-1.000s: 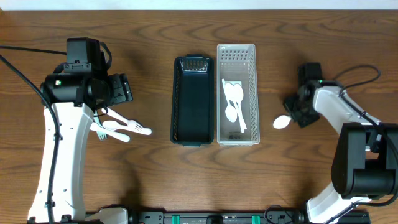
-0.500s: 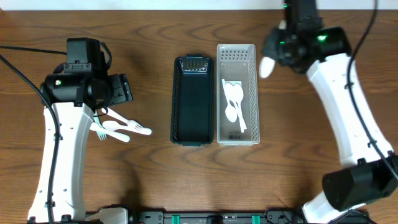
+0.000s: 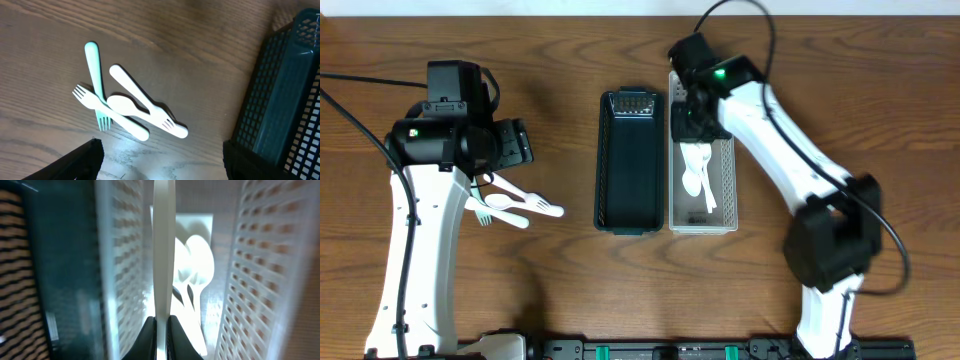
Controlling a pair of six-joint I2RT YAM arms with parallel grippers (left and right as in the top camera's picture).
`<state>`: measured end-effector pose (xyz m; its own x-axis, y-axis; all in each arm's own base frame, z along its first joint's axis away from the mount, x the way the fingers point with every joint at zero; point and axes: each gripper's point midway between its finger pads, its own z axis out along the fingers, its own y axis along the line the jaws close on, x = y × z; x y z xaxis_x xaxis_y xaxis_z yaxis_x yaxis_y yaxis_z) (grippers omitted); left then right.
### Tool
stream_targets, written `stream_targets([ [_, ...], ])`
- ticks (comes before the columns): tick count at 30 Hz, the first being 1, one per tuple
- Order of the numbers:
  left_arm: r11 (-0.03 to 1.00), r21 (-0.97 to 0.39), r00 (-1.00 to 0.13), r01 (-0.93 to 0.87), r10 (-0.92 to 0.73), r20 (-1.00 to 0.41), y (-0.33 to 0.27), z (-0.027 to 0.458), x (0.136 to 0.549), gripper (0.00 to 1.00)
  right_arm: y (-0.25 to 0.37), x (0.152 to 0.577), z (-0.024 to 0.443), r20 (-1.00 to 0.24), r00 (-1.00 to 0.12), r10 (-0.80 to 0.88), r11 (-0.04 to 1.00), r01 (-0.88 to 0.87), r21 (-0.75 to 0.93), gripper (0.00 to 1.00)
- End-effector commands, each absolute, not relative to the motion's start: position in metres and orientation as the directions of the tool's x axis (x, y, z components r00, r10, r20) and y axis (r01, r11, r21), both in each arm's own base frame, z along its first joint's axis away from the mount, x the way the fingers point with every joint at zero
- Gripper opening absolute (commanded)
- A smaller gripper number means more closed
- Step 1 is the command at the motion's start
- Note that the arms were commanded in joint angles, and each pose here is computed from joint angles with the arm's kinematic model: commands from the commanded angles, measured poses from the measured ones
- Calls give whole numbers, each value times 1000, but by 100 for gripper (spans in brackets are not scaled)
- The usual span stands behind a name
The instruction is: Pack container
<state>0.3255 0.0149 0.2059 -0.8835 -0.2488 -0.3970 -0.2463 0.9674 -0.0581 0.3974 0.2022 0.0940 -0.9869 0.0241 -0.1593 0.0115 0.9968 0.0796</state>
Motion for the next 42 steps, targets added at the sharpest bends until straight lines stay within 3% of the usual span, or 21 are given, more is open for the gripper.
stream_targets([
  [1, 967, -53, -888, -248, -248, -387, 16, 204, 325, 79, 205, 393, 68, -88, -996, -3, 997, -10, 76, 1],
  [5, 967, -53, -888, -248, -248, -387, 16, 204, 325, 80, 206, 391, 58, -68, -998, -18, 997, -22, 68, 2],
  [10, 967, -52, -888, -248, -248, -386, 16, 204, 325, 80, 205, 392, 58, -70, -997, -38, 997, -43, 66, 17],
  [11, 967, -52, -889, -248, -248, -385, 16, 203, 324, 84, 204, 392, 58, -70, -997, -40, 997, -44, 65, 17],
  [17, 967, -51, -891, -248, -249, -379, 16, 203, 323, 87, 192, 399, 62, -79, -997, -15, 997, -20, 69, 16],
  [19, 967, -49, -895, -249, -249, -370, 15, 202, 320, 95, 184, 406, 69, -97, -995, 3, 997, -5, 76, 17],
  [20, 967, -47, -898, -249, -249, -364, 15, 201, 319, 99, 179, 411, 75, -114, -993, 5, 997, -5, 81, 17],
  [28, 938, -91, -859, -336, -344, -380, 15, 214, 317, 100, 129, 450, 166, -314, -948, 55, 991, 13, 134, 27],
  [30, 892, -145, -803, -428, -449, -391, 16, 228, 319, 94, 115, 453, 188, -353, -932, 88, 989, 38, 146, 32],
  [32, 780, -232, -694, -581, -624, -361, 15, 240, 318, 86, 102, 455, 206, -390, -913, 119, 986, 61, 157, 36],
  [35, 625, -334, -548, -706, -780, -301, 6, 247, 323, 87, 84, 456, 219, -417, -895, 156, 982, 94, 166, 41],
  [42, 506, -252, -447, -825, -857, -257, 17, 198, 343, 90, 59, 454, 218, -399, -895, 201, 976, 148, 160, 41],
])
